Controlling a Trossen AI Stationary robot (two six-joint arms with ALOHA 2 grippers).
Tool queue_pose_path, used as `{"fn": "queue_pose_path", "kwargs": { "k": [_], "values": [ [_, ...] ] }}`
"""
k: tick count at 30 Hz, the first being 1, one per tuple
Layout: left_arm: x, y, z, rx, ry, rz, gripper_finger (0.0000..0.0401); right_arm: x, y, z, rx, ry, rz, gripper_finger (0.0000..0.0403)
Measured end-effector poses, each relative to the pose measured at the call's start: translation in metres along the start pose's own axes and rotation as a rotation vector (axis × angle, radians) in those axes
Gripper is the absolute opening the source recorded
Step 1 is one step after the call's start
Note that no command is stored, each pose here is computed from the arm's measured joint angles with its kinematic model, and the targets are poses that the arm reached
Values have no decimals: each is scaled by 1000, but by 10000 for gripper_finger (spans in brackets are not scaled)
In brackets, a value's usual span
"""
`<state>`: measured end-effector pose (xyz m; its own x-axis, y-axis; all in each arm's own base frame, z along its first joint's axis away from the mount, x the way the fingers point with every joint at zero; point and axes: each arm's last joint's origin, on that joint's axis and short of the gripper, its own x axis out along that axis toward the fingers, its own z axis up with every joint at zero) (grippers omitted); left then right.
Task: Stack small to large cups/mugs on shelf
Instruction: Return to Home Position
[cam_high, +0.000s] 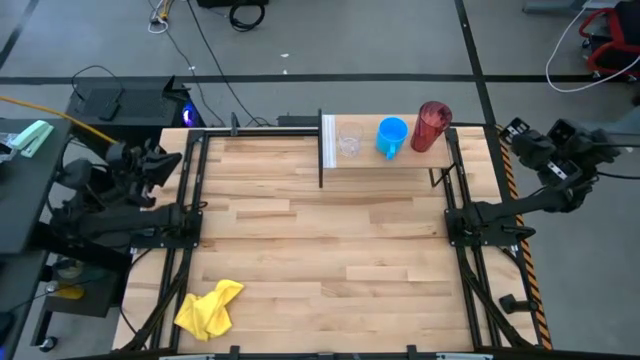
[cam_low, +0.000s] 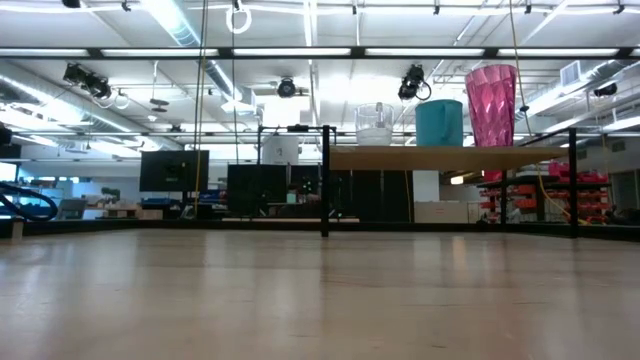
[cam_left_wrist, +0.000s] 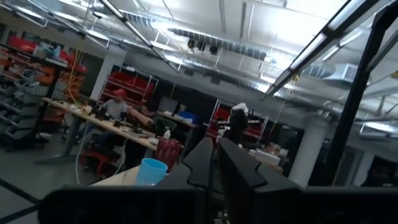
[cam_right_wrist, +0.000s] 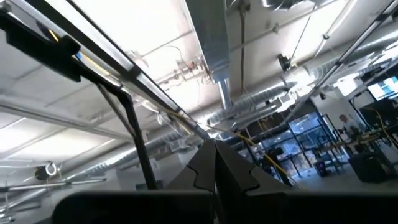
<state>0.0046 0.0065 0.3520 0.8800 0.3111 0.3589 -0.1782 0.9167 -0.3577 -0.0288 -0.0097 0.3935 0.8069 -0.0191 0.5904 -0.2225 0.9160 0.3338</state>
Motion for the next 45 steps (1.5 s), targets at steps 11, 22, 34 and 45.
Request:
{"fn": "queue_pose_path", "kwargs": {
  "k": [11, 22, 34, 45],
  "values": [
    [-8, 6, -10, 2, -9, 9, 35, -19, -1, 8, -4, -74, -6, 11],
    [16, 17, -64, -64, -33, -32, 35, 2, -16, -57, 51, -48, 79, 11],
    [25, 33, -123, -69, 14, -35, 33, 2, -43, -140, 202, 98, 26, 11],
    [24, 44, -161, -23, 57, -66, 35, -7, -57, -183, 217, 205, 17, 11]
  ]
}}
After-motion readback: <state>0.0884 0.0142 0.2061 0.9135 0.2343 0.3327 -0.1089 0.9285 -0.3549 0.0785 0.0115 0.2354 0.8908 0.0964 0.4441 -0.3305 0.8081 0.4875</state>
